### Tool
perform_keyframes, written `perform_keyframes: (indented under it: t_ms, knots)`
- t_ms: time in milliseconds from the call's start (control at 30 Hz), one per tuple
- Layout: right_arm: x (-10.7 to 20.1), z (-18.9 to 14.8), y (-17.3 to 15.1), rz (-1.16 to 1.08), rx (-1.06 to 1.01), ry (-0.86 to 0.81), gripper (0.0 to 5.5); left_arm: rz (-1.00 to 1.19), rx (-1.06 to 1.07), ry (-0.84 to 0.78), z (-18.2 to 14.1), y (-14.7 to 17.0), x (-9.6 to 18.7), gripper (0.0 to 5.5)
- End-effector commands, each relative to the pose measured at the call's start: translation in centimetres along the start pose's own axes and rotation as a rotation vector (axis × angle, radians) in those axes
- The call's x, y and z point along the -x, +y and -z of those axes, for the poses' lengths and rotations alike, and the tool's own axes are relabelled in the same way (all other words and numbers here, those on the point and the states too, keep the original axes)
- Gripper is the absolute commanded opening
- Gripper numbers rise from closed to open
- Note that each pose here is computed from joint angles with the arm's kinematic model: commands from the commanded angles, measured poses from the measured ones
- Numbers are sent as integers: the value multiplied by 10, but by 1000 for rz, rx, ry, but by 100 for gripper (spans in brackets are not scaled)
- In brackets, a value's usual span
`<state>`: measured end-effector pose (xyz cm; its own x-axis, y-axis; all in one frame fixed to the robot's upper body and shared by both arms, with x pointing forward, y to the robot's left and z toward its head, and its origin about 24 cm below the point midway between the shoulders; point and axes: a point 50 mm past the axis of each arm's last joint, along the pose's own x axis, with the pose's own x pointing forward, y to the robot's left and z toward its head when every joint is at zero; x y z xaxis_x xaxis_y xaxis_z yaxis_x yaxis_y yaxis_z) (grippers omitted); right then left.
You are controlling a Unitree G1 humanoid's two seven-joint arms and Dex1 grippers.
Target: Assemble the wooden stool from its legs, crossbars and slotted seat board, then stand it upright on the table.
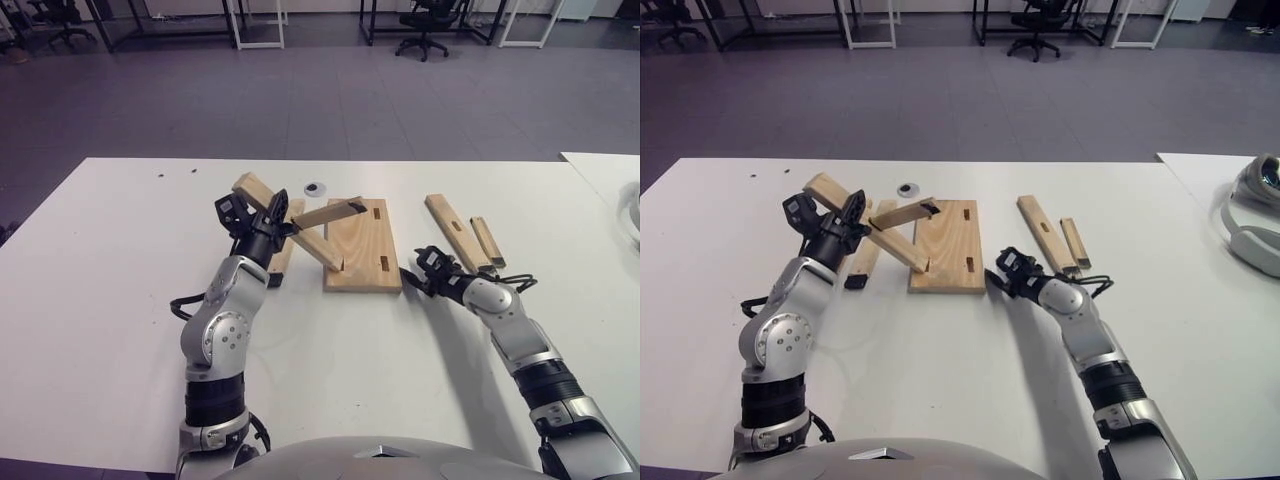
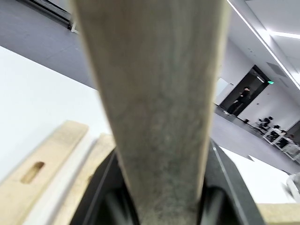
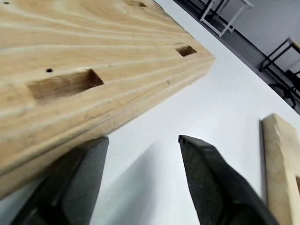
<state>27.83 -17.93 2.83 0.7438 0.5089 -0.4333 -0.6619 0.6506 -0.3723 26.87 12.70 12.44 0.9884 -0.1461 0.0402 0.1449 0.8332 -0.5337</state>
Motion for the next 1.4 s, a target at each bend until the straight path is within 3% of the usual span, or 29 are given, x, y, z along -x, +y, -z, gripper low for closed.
perform_keyframes:
  t_ms: [33, 300, 467, 600, 833, 967, 1033, 1267, 1400]
  knots:
    - [-5, -12, 23, -127, 39, -65, 280, -72, -119, 77, 12, 3, 4, 102]
    - [-3, -27, 25, -150, 68, -153, 280, 25, -429, 237, 33, 0, 11, 102]
    - [0, -22, 17, -119, 87, -127, 280, 49, -530, 296, 23, 4, 8, 102]
    - [-3, -23, 18, -115, 88, -133, 280, 2, -419, 376, 44, 7, 16, 102]
    - [-2, -21, 12, -76, 92, -127, 280, -89, -322, 280, 0, 14, 29, 102]
    - [-5, -22, 11, -66, 97, -131, 280, -69, -331, 228, -18, 6, 19, 102]
    - [-7, -24, 10, -65, 105, -135, 280, -45, -346, 246, -15, 1, 15, 102]
    - [-10, -25, 10, -66, 123, -135, 280, 72, -432, 419, 40, -12, 20, 102]
    - [-11, -24, 11, -67, 128, -131, 280, 37, -475, 338, 28, -11, 14, 102]
